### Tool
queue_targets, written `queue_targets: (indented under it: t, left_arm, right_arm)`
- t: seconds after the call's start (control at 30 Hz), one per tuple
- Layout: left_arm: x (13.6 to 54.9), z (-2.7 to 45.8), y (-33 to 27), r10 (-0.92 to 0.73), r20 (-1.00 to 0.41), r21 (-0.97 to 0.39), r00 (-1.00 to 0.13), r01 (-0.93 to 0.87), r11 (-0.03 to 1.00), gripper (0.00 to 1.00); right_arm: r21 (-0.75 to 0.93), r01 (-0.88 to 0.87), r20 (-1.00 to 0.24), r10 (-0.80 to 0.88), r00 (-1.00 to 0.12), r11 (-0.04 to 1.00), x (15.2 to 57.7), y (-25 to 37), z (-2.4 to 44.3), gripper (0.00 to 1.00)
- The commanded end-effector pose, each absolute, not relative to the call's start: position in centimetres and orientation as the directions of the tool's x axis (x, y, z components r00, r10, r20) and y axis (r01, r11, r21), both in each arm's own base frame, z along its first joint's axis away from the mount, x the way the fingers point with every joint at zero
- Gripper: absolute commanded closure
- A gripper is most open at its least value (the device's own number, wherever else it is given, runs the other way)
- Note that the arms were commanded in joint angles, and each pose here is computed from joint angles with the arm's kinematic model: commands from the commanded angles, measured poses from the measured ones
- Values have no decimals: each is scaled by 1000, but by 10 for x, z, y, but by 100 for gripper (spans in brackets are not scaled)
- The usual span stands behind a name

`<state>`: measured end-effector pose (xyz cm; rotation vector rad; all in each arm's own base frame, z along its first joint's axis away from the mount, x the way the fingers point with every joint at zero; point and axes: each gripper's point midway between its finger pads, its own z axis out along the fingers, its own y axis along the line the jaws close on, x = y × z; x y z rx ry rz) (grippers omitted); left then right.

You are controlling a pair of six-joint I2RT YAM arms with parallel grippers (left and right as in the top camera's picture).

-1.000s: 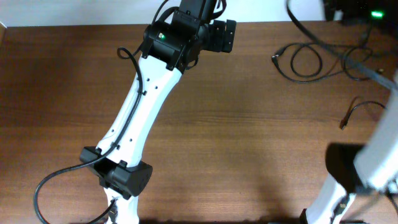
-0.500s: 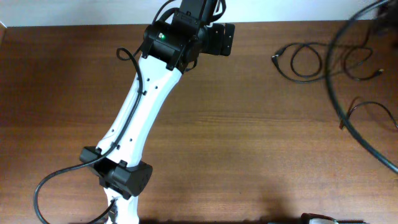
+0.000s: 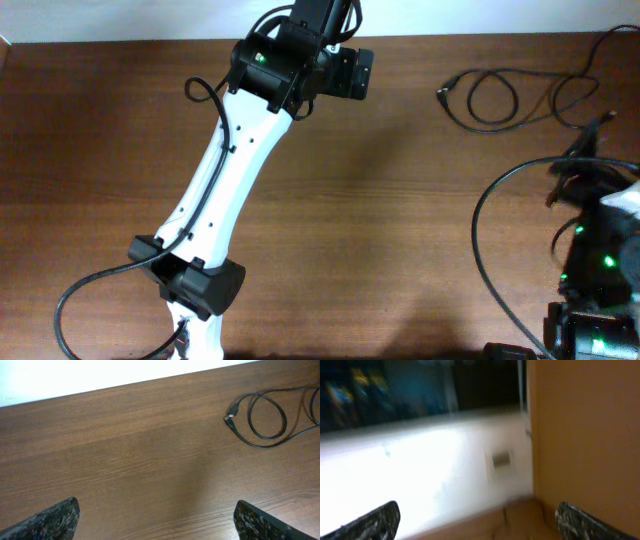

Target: Untangle cables

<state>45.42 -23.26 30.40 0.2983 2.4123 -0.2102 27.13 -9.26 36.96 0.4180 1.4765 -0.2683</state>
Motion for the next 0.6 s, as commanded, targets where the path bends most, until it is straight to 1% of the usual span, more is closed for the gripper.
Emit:
queue_targets:
  t: [0.0, 0.13, 0.23, 0.27, 0.4, 0.47, 0.53, 0.57]
  left_arm:
    - [456, 298, -232, 173, -647, -66, -742, 281, 957, 1]
    - [455, 297, -232, 176, -642, -64, -747, 281, 958, 1]
    - [454, 296, -231, 178, -637, -63, -750, 280, 958, 1]
    - [453, 296, -231, 178, -635, -62, -751, 280, 958, 1]
    - [453, 295, -231, 179, -635, -61, -752, 280, 958, 1]
    - [453, 295, -230, 178, -634, -61, -752, 279, 958, 1]
    - [453, 295, -230, 179, -632, -61, -754, 279, 958, 1]
    - [453, 295, -230, 180, -632, -61, -754, 279, 958, 1]
  right_arm:
    - [208, 480, -976, 216, 39, 852, 264, -101, 334, 1]
    - [213, 436, -964, 261, -52, 874, 273, -90, 292, 1]
    - [245, 504, -939, 332, -89, 828, 269, -99, 250, 1]
    - [244, 529, -928, 354, -115, 813, 267, -103, 228, 1]
    - [218, 602, -895, 403, -191, 768, 253, -116, 169, 1]
    - [269, 653, -861, 481, -167, 708, 244, -124, 150, 1]
    - [335, 706, -819, 563, -108, 624, 233, -134, 134, 1]
    - [351, 719, -806, 584, -94, 600, 230, -138, 128, 1]
